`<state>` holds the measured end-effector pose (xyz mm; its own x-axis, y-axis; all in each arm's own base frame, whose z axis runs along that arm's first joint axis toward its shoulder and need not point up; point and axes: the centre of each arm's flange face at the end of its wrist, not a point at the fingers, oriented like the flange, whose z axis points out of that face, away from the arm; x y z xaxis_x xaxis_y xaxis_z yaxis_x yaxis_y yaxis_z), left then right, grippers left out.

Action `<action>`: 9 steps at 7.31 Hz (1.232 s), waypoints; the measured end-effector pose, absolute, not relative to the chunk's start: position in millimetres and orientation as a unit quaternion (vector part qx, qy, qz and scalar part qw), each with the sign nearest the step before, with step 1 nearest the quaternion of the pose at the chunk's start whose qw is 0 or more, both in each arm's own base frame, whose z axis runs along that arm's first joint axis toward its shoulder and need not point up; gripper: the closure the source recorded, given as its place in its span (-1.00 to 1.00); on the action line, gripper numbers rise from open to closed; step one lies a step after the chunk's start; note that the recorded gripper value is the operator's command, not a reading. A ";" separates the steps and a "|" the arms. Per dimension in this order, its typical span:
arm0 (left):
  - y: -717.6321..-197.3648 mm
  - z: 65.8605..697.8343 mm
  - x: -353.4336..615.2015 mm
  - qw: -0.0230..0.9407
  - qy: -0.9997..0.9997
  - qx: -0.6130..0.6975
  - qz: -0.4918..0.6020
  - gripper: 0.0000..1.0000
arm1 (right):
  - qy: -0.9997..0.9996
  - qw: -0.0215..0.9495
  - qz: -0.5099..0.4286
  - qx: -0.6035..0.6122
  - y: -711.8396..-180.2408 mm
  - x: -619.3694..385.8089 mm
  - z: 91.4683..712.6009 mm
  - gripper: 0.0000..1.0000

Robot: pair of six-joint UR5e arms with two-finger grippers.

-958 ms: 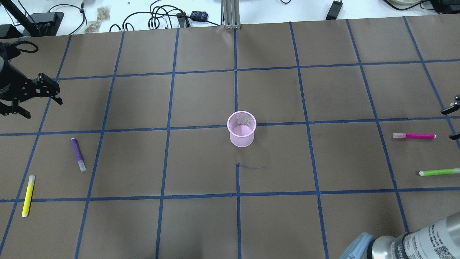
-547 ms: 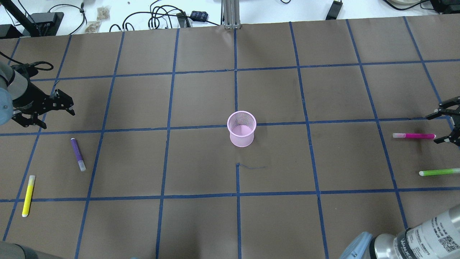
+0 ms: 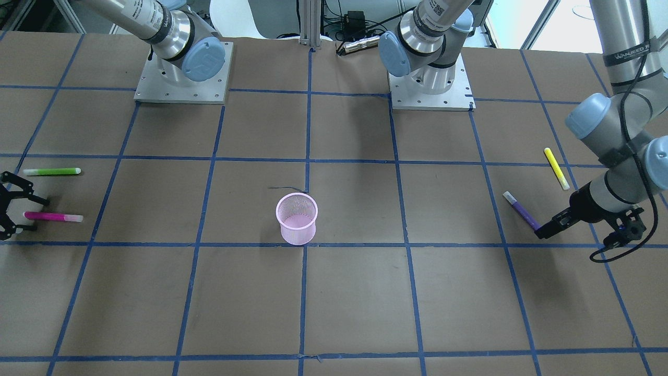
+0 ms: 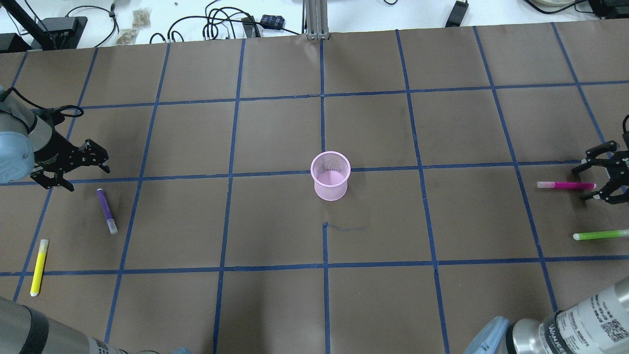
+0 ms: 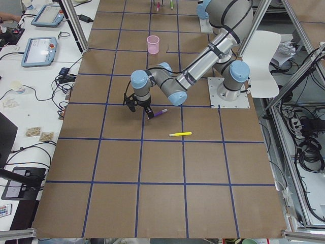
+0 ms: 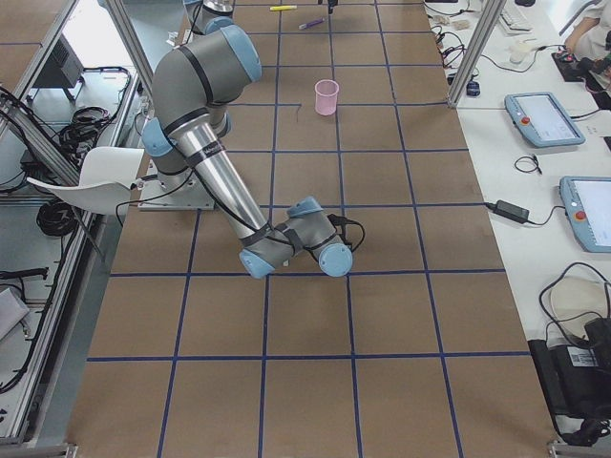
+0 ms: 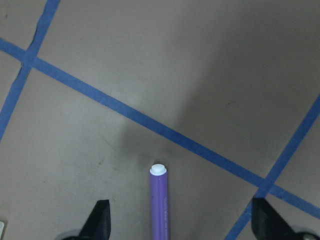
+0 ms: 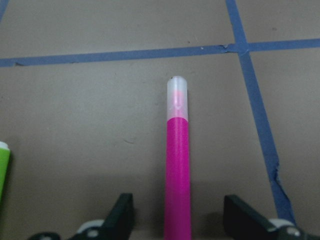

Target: Insert purple and pink pens into pink cup

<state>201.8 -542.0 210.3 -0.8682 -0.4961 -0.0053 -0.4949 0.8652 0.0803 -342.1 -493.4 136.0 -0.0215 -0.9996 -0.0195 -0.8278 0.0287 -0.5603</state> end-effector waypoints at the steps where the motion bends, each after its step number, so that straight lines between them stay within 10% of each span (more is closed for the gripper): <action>1: -541.8 198.9 202.4 0.010 -0.965 0.257 -0.048 -1.00 | 0.683 0.197 -0.202 -0.674 -491.1 -339.7 131.3 0.52; 5: -539.7 169.7 201.1 0.018 -0.961 0.267 -0.077 -0.48 | 0.685 0.171 -0.199 -0.680 -489.8 -337.3 148.2 0.83; 9: -542.5 169.7 202.2 0.018 -0.960 0.269 -0.073 1.00 | 0.691 0.139 -0.192 -0.683 -499.6 -317.5 206.7 0.94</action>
